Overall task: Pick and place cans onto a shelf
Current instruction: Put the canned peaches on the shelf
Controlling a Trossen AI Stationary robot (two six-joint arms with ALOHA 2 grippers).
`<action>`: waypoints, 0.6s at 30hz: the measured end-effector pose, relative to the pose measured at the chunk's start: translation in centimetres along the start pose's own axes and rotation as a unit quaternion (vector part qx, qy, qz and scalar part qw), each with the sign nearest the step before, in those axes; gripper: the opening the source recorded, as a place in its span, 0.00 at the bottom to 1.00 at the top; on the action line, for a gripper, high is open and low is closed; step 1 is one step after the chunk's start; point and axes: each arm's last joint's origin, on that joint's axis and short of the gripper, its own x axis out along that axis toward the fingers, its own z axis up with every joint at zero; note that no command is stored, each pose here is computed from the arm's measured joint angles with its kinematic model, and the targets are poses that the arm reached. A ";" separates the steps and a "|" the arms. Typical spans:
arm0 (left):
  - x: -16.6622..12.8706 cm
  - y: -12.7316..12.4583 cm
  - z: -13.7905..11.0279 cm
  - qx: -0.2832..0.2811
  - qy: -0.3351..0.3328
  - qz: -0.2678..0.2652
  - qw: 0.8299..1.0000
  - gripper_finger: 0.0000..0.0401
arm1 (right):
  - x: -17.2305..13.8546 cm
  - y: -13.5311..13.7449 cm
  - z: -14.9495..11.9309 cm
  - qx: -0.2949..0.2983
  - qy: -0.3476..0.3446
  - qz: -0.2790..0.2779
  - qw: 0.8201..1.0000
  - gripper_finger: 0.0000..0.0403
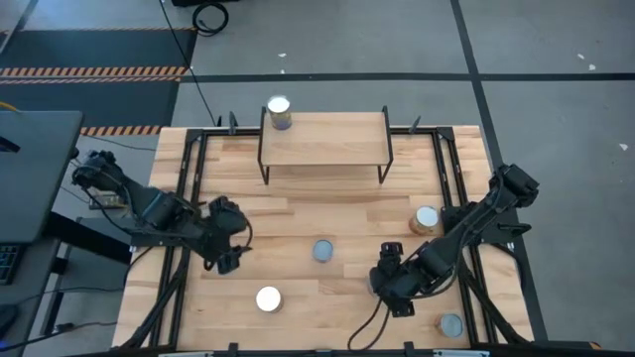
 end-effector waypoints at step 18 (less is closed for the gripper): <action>1.0 -0.7 0.2 0.001 -0.072 0.005 0.997 0.74 | 2.7 -1.4 -1.1 0.013 0.044 0.021 0.999 0.99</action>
